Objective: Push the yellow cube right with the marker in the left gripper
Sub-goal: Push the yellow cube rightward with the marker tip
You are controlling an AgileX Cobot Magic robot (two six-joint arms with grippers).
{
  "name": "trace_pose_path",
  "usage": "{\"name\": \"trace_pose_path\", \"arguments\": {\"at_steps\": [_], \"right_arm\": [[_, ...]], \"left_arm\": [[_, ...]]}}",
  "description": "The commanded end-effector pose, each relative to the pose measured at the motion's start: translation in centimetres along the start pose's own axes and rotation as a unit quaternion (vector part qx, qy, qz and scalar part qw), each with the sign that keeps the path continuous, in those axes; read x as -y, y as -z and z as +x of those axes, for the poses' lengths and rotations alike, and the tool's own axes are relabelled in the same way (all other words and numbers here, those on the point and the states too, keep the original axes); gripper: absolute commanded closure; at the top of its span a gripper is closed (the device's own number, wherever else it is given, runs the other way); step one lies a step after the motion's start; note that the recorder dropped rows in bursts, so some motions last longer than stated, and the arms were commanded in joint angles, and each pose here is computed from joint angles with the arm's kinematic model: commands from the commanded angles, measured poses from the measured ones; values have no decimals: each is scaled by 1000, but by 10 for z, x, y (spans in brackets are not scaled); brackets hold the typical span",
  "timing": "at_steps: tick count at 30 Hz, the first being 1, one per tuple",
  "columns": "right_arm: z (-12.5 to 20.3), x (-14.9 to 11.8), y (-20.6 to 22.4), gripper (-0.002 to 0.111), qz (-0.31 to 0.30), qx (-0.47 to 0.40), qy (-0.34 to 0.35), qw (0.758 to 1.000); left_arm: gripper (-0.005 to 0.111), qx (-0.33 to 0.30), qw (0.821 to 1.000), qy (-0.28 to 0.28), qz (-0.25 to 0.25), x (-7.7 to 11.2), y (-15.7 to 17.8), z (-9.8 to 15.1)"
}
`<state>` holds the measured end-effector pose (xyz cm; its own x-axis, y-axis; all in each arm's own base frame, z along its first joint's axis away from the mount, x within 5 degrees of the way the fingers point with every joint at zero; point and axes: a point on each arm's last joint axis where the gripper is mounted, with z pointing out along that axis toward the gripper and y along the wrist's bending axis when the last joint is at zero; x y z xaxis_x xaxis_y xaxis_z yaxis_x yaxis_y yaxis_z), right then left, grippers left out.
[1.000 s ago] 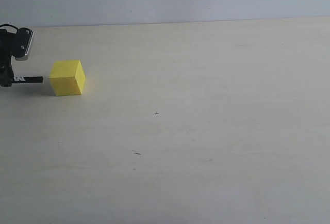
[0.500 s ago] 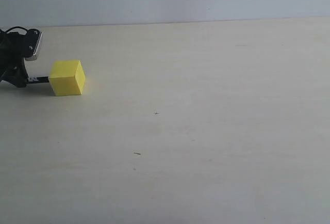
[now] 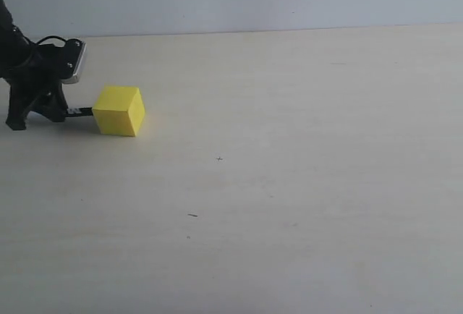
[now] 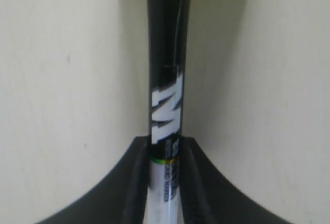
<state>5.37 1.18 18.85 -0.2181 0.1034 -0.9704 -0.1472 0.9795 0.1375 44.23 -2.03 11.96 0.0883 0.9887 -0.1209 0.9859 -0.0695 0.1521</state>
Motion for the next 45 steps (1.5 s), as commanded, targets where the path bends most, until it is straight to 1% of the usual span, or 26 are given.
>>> {"name": "trace_pose_path", "arguments": {"at_steps": [1, 5, 7, 10, 12, 15, 18, 25, 27, 28, 30, 31, 33, 36, 38, 41, 42, 44, 45], "right_arm": [[1, 0, 0, 108, 0, 4, 3, 1000], [1, 0, 0, 108, 0, 4, 3, 1000], [1, 0, 0, 108, 0, 4, 3, 1000], [1, 0, 0, 108, 0, 4, 3, 1000], [1, 0, 0, 108, 0, 4, 3, 1000], [1, 0, 0, 108, 0, 4, 3, 1000], [1, 0, 0, 108, 0, 4, 3, 1000], [1, 0, 0, 108, 0, 4, 3, 1000], [1, 0, 0, 108, 0, 4, 3, 1000], [1, 0, 0, 108, 0, 4, 3, 1000], [1, 0, 0, 108, 0, 4, 3, 1000], [1, 0, 0, 108, 0, 4, 3, 1000], [1, 0, 0, 108, 0, 4, 3, 1000], [1, 0, 0, 108, 0, 4, 3, 1000], [1, 0, 0, 108, 0, 4, 3, 1000], [1, 0, 0, 108, 0, 4, 3, 1000], [1, 0, 0, 108, 0, 4, 3, 1000], [1, 0, 0, 108, 0, 4, 3, 1000], [1, 0, 0, 108, 0, 4, 3, 1000]], "left_arm": [[107, 0, 1000, 16, -14, -6, 8, 0], [107, -31, 998, 49, -11, -5, 19, 27], [107, -32, 998, 58, -7, -3, 23, 35], [107, -39, 997, 61, -5, -1, 25, 42], [107, -39, 997, 61, -10, -2, 25, 42], [107, -34, 998, 53, -11, -4, 23, 33], [107, -31, 999, 31, -7, -5, 21, 16], [107, -15, 999, -35, 11, -2, 13, -48], [107, -13, 999, -45, 5, -3, 12, -57], [107, -13, 999, -45, -1, -4, 12, -57], [107, -16, 1000, -12, -8, -7, 15, -42], [107, -18, 1000, 14, -3, -7, 18, -26], [107, -17, 999, 45, 16, -3, 21, -7], [107, -8, 997, 65, 33, 1, 22, 3], [107, 4, 997, 67, 47, 3, 22, -2], [107, 18, 998, 49, 46, 2, 20, -21], [107, 18, 998, 34, 48, 2, 19, -33], [107, 20, 999, 17, 47, 3, 16, -48], [107, 22, 999, 1, 40, 2, 14, -63]]}}
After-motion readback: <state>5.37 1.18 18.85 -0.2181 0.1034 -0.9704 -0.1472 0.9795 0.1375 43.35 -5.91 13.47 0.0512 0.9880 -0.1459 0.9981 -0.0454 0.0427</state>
